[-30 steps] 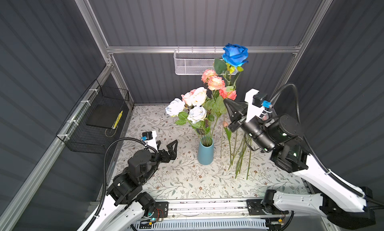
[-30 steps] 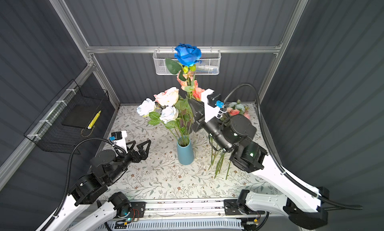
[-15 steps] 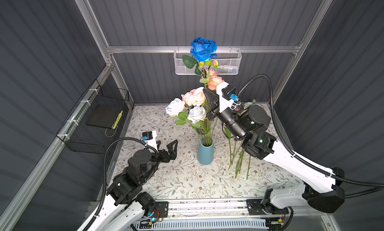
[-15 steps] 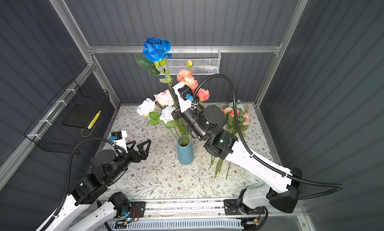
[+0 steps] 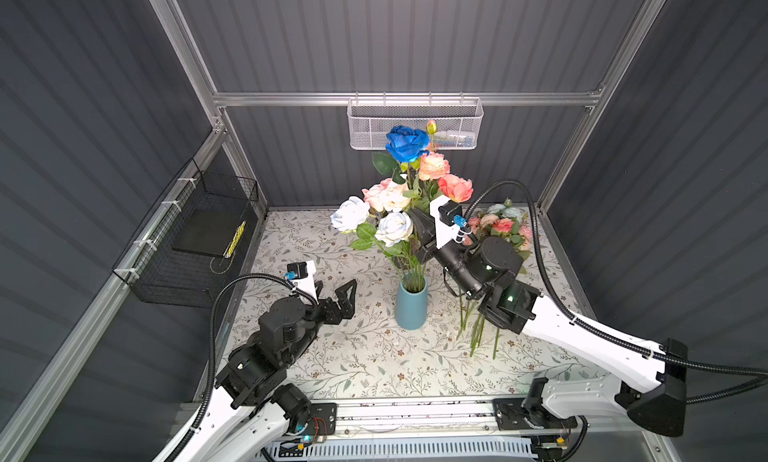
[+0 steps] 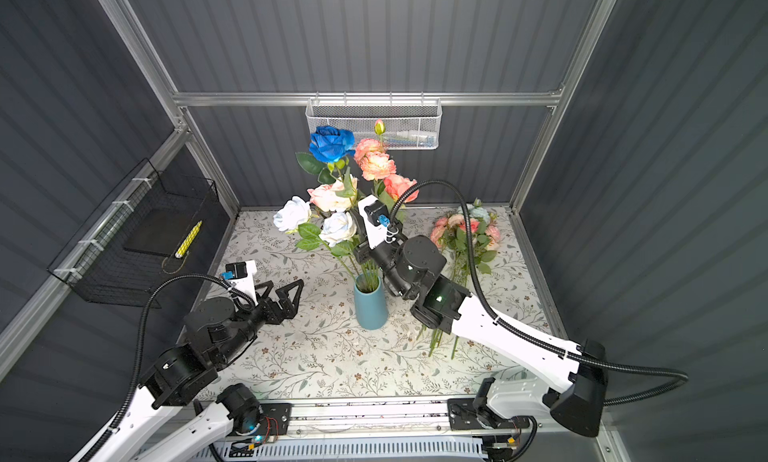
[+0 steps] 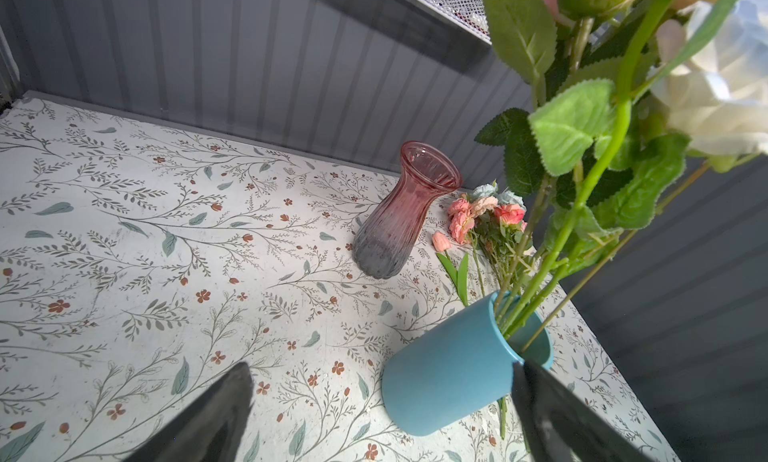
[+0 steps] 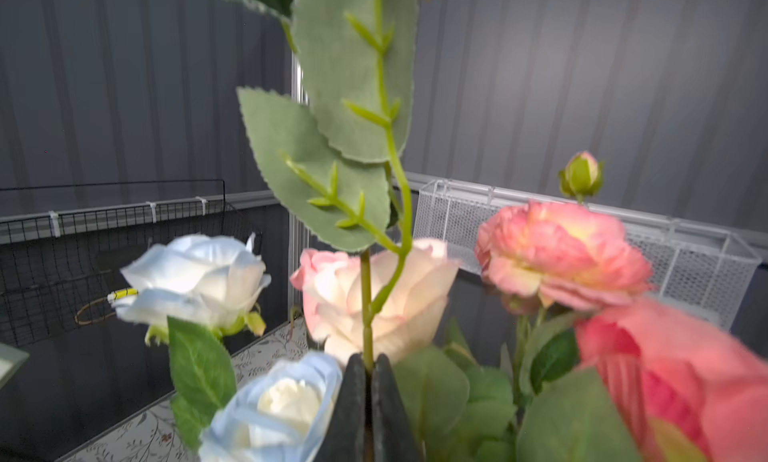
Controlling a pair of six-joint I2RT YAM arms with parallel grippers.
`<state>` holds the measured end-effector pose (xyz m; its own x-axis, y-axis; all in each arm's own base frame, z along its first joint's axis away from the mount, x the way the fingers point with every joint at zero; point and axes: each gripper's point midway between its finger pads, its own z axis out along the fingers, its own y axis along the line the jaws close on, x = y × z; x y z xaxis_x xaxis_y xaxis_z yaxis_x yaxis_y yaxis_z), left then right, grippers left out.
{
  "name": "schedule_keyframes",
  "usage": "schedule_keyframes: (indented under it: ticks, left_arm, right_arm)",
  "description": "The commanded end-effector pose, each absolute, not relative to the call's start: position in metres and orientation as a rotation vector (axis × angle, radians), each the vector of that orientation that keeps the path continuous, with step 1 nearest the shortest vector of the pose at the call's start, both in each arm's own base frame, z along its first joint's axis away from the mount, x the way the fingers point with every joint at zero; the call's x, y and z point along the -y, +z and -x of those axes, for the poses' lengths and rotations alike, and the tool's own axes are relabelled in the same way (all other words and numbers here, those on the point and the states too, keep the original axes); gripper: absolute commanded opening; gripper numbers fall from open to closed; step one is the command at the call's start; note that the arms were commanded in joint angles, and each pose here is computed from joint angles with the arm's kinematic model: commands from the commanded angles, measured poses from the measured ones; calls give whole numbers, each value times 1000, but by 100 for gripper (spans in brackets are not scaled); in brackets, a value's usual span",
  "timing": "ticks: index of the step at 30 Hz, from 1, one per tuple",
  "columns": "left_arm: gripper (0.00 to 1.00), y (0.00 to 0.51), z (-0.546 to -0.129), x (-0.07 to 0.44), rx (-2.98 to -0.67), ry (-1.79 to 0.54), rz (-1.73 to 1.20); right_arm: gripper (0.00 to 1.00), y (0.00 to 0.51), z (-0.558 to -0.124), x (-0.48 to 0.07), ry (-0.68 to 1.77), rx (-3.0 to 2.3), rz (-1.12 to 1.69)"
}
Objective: Arrange the flowers into the vase
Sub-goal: 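Move the right gripper back to the bunch and grasp the pink tulip stem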
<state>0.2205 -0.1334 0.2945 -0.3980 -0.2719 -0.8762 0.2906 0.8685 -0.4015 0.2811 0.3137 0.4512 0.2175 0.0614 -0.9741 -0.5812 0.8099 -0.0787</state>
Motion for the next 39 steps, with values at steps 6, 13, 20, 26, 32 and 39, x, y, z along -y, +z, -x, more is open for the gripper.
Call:
schedule_keyframes:
  ticks: [6, 13, 20, 26, 32, 39]
  left_arm:
    - [100, 300, -222, 142, -1871, -646, -36]
    - [100, 296, -223, 145, -1882, -650, -38]
    - [100, 289, -226, 153, -1900, -669, -50]
    - [100, 281, -231, 170, -1924, -711, -93]
    - [99, 273, -235, 183, -1955, -736, -118]
    - [100, 268, -234, 179, -1964, -732, -104]
  right_arm:
    - [11, 409, -277, -290, 557, -1404, 353]
    - [44, 384, -263, -274, 609, -1497, 336]
    - [54, 367, -253, -250, 603, -1548, 289]
    - [56, 337, -253, -216, 516, -1616, 193]
    - [50, 256, -286, -170, 489, -2019, -16]
    - [50, 148, -329, -161, 457, -2428, -61]
